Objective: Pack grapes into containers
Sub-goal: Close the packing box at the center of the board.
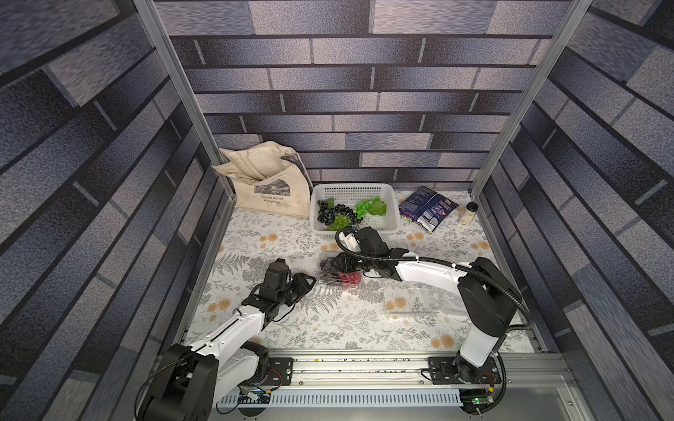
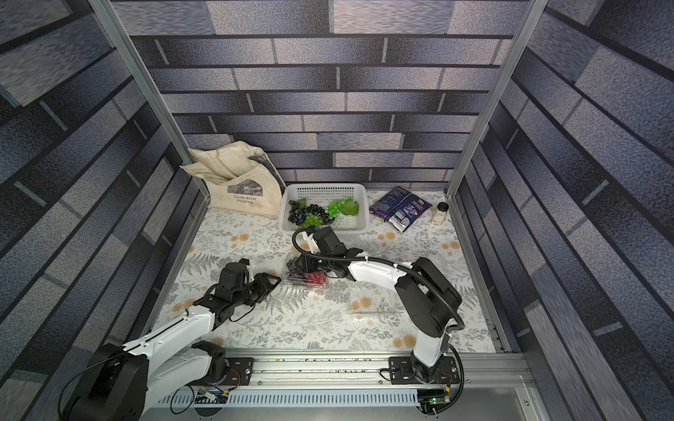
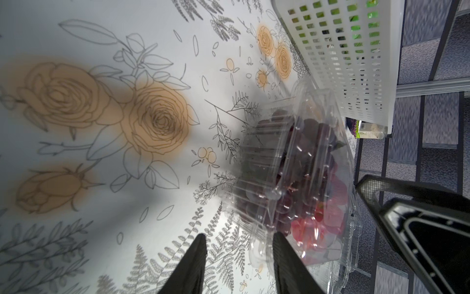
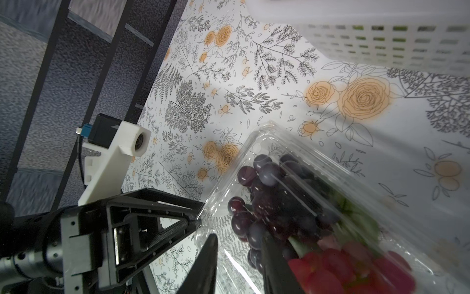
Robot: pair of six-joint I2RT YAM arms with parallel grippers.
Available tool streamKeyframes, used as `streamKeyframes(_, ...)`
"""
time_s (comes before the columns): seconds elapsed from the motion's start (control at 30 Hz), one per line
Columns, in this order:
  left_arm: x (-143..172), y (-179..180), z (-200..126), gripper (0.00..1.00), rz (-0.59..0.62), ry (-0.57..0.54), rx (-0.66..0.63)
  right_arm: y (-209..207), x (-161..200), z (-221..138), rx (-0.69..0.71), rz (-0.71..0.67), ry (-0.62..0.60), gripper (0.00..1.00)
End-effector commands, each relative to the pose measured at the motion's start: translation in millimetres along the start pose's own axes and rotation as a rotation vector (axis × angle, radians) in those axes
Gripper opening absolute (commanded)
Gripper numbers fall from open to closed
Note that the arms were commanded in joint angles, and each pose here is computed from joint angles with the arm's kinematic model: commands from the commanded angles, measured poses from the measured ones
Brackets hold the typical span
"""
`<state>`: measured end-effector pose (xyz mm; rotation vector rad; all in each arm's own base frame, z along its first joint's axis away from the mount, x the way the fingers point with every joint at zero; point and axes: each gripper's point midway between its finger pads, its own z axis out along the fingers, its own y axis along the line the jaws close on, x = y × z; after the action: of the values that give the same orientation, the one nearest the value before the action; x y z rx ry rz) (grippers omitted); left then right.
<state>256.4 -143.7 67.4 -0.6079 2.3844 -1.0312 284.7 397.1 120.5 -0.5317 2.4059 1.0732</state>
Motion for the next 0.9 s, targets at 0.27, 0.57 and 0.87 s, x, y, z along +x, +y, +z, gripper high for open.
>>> streamKeyframes(0.27, -4.8, -0.4, 6.7, 0.36, -0.038, -0.022, 0.027, -2.1, 8.5, 6.2, -0.005, 0.014, 0.016, 0.30)
streamKeyframes(0.57, -2.2, 1.0, 11.6, 0.32, -0.065, -0.018, 0.037, -2.7, 8.5, 6.3, -0.004, 0.018, 0.014, 0.29)
streamKeyframes(0.87, -3.4, 0.4, 9.8, 0.29, -0.087, -0.044, 0.049, -2.4, 9.1, 5.9, -0.010, 0.026, 0.005, 0.29)
